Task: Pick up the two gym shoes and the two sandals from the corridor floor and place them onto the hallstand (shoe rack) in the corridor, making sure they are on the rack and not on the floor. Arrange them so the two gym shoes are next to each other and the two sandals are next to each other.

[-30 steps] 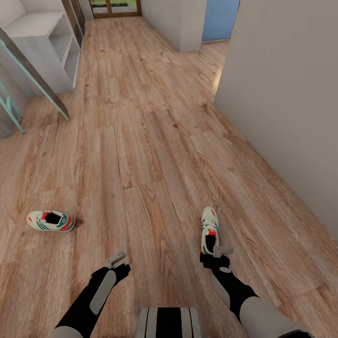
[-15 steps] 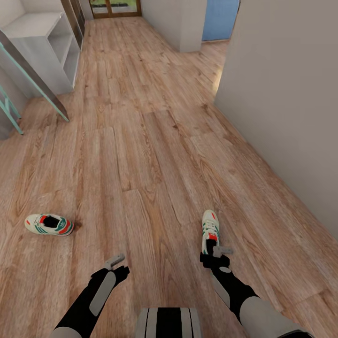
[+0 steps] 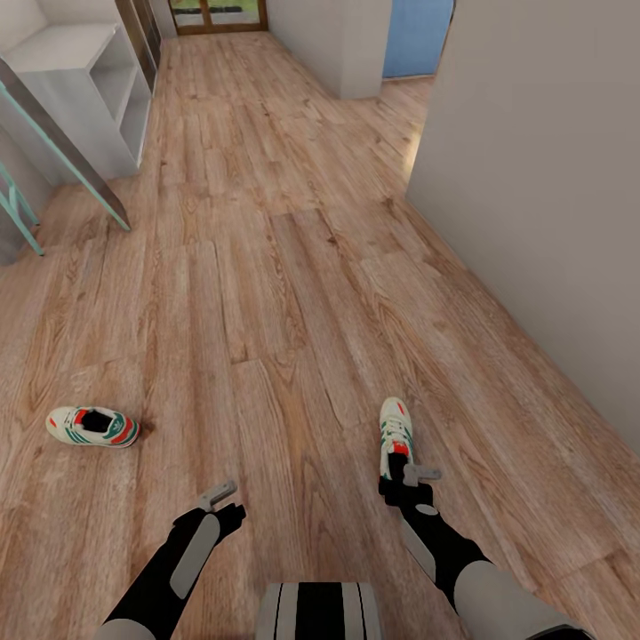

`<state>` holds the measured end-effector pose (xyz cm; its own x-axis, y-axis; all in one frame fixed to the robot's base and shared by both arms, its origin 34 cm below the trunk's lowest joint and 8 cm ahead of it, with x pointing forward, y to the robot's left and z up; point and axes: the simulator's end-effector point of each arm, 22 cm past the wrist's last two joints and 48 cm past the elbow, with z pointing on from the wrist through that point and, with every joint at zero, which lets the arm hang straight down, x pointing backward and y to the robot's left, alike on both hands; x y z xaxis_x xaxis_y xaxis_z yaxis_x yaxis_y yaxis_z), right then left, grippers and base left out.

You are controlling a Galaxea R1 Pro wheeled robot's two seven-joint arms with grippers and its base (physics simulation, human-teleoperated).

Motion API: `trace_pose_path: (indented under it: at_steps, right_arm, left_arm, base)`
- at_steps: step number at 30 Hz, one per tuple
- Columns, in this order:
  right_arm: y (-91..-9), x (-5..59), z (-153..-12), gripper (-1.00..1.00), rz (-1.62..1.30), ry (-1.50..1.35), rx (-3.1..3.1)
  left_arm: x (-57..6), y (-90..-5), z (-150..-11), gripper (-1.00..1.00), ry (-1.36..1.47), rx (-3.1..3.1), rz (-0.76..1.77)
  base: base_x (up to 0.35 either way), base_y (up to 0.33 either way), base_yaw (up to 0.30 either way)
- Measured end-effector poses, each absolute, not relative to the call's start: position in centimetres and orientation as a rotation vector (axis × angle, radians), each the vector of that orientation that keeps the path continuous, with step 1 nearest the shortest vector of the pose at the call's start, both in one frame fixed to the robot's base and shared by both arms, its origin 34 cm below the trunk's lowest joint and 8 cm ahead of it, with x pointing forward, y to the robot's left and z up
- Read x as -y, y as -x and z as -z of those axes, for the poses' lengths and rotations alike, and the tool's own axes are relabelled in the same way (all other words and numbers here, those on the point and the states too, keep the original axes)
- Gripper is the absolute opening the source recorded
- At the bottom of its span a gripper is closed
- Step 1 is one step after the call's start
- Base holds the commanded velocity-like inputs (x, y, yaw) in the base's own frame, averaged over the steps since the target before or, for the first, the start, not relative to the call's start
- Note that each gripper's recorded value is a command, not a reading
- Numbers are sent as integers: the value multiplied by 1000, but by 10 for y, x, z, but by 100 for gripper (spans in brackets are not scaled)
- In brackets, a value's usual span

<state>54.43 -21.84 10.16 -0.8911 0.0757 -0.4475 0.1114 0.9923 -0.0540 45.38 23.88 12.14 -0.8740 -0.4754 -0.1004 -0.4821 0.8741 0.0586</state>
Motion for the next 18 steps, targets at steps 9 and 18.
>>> trace_pose_path:
  at_steps: [9,18]
  right_arm:
    - [-545,219,-102,-100,109,-133,-2674]
    - [-552,219,-105,-100,106,-139,-2658]
  left_arm:
    - [-238,-454,-121,100,758,-2961,-122]
    - [-235,-457,-122,100,764,-2948,-111]
  base:
    - [0,0,0]
    - [0,0,0]
